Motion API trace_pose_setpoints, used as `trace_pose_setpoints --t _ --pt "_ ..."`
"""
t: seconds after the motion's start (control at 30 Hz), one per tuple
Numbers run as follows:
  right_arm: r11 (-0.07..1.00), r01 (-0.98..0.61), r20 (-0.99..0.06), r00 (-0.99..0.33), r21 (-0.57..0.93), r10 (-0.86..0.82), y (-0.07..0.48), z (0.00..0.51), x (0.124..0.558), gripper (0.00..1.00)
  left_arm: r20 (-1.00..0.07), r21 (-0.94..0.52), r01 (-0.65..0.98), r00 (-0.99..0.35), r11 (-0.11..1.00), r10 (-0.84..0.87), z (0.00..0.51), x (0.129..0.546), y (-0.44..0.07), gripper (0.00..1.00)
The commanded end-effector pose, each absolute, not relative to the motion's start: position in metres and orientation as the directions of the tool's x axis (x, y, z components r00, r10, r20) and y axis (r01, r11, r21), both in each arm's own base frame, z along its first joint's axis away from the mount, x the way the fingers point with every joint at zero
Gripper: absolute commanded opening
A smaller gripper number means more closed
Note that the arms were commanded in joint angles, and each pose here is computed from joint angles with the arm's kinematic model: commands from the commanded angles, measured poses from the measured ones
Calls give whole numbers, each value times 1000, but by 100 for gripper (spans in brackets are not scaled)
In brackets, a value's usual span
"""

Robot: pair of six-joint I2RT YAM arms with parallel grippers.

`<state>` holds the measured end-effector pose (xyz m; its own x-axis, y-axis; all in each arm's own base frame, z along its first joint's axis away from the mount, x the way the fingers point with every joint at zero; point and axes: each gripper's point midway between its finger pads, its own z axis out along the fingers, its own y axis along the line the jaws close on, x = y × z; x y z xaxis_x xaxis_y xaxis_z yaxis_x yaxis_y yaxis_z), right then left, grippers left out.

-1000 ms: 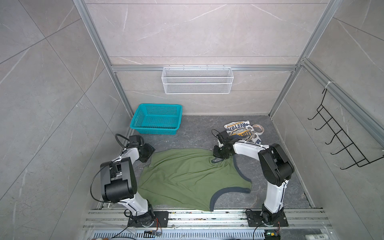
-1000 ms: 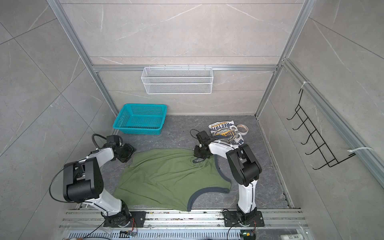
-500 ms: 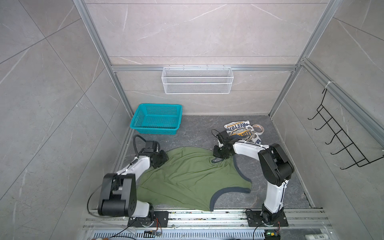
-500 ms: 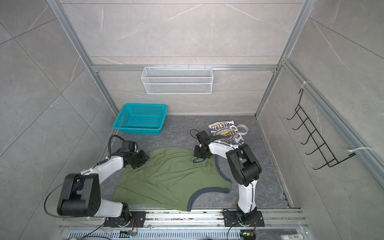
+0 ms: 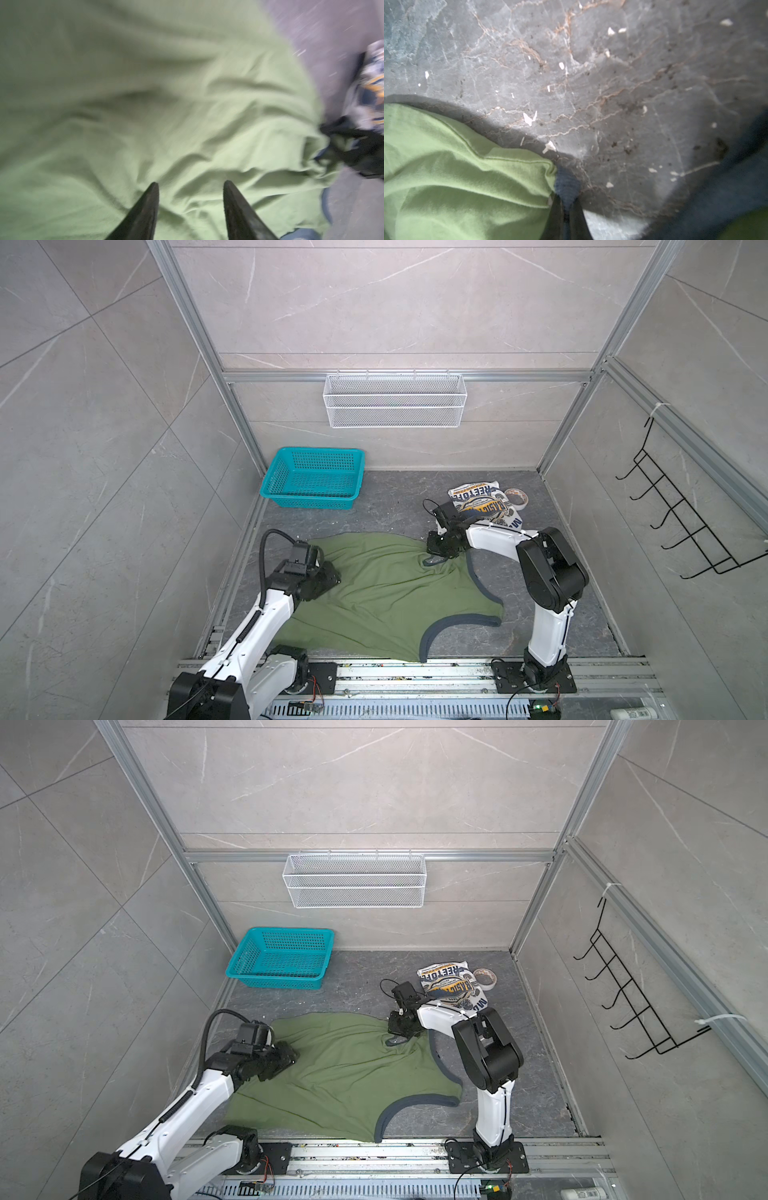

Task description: Fold and stack the tank tops

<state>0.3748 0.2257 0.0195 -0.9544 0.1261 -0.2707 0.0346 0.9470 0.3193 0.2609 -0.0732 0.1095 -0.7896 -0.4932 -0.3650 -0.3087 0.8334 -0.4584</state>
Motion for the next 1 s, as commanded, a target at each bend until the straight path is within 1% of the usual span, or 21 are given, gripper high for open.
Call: trace_pose_setpoints --t 0.0,0.07,0.13,0.2,0.4,0.5,0.6,0.67,0.77,0.9,0.97 --pt "958 27 -270 -957 285 107 219 17 367 2 -457 -419 -359 -711 834 -535 140 297 -38 56" --pt "958 27 -272 -956 284 108 219 17 368 2 -443 -463 -413 -659 785 -608 141 322 -17 56" --pt "958 31 -270 -956 284 110 220 16 368 2 -428 -461 -484 -613 744 -664 130 341 7 57" --pt "957 32 -270 -956 290 114 221 17 369 2 -400 -476 -506 -604 720 -689 116 361 18 59" --pt "949 21 -277 -954 314 113 227 25 373 2 -360 -506 -475 -643 720 -676 81 408 15 61" --pt "948 15 -278 -954 319 108 229 28 375 2 -350 -512 -453 -666 730 -659 71 421 13 61" --pt "949 12 -278 -955 316 105 230 27 375 2 -316 -518 -455 -685 724 -656 56 425 8 60" --pt "949 15 -278 -955 315 107 230 27 376 2 -302 -519 -453 -696 725 -651 49 425 4 57" --pt "953 16 -281 -954 304 106 228 28 377 2 -299 -531 -440 -703 725 -645 47 426 0 47" --pt "955 9 -296 -950 296 100 231 34 387 2 -292 -582 -408 -702 704 -649 51 433 -7 29" --pt "955 5 -310 -945 297 101 234 40 396 2 -298 -595 -400 -695 697 -654 54 436 -8 21"
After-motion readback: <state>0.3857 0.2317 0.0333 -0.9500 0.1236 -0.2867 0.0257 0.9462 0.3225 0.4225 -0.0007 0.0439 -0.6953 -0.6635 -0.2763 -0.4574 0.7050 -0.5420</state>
